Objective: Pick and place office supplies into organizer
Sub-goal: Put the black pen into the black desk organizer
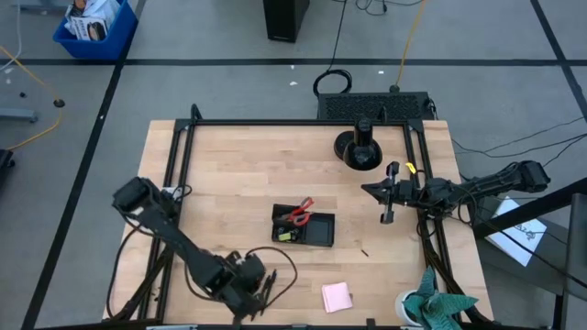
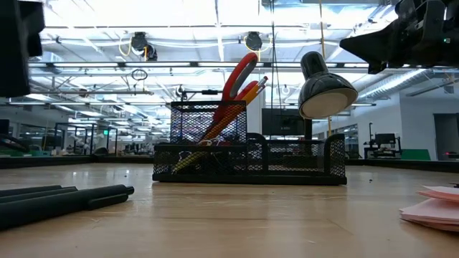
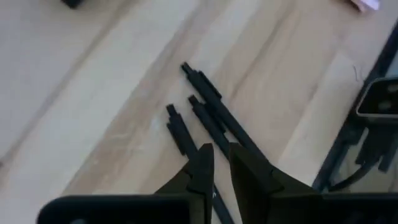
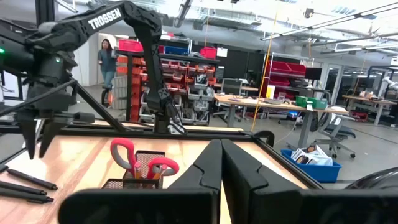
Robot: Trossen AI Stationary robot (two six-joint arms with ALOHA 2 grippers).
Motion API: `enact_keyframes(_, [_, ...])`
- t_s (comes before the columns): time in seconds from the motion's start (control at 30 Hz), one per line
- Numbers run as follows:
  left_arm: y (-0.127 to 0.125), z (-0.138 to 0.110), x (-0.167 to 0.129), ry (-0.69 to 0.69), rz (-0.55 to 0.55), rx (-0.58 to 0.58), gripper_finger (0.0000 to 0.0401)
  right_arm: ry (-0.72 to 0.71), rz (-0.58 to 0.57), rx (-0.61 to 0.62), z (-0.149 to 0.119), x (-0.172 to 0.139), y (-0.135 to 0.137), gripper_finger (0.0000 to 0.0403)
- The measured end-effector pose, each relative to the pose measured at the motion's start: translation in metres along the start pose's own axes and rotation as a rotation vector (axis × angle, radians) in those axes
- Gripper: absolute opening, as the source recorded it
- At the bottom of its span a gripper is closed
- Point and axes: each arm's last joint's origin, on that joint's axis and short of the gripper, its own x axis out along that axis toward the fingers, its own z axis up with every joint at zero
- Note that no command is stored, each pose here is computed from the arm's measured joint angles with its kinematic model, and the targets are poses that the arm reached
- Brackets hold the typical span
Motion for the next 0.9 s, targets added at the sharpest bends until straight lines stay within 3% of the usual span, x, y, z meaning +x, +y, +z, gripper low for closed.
enact_keyframes(0.2, [-0.015, 0.008, 0.005, 0.020, 0.025, -0.021, 0.0051, 0.000, 0.000, 0.000, 0.000, 0.000, 0.000, 0.0000])
enact_keyframes(0.33, [-0.009, 0.009, 0.012, 0.057, 0.115, -0.077, 0.0051, 0.000, 0.001, 0.009, 0.000, 0.000, 0.000, 0.0000])
enact_keyframes(0.5, [-0.007, 0.016, 0.015, 0.132, 0.099, -0.144, 0.0061, 0.007, 0.003, 0.015, -0.001, 0.000, 0.000, 0.0000])
enact_keyframes(0.9, [-0.004, 0.017, 0.023, 0.142, 0.126, -0.070, 0.0211, 0.007, 0.004, 0.032, -0.001, 0.000, 0.000, 0.0000])
